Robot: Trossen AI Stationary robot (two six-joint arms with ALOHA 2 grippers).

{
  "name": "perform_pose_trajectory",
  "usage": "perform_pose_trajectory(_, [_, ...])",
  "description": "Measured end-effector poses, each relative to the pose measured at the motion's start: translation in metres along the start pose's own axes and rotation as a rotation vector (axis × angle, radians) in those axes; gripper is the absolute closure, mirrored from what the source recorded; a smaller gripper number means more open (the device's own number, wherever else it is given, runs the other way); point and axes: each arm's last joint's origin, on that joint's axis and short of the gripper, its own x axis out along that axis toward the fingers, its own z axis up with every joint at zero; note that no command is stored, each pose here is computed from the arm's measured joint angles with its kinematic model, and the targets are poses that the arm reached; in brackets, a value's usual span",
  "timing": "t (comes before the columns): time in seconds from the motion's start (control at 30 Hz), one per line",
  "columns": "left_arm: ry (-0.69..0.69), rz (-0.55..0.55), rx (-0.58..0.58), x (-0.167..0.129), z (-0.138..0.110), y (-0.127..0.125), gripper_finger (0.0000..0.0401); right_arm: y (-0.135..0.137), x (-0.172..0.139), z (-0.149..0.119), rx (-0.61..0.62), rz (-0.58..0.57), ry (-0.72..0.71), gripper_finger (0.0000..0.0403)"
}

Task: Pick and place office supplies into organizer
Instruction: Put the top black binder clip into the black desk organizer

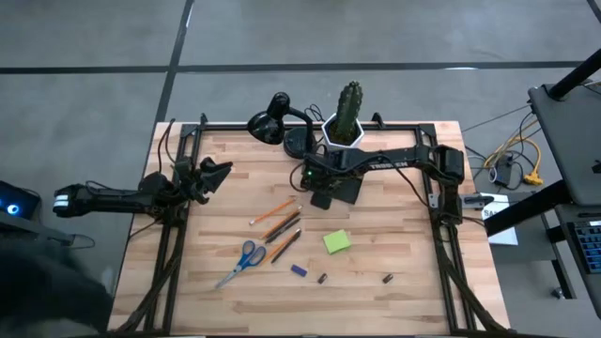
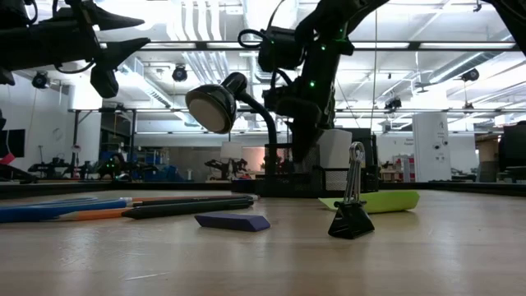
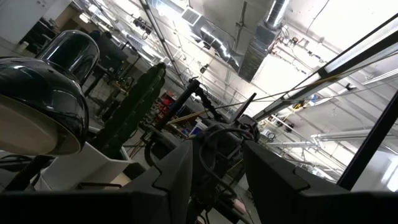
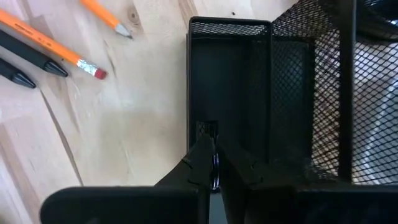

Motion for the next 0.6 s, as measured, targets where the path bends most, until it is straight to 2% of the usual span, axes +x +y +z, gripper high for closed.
perform_pose_trajectory(0.6, [0.000, 0.000, 0.000, 0.0000, 0.0000, 0.0000, 0.0273, -0.0037, 0.0066, -0.0034, 0.078, 0.032, 0.010, 0.0394])
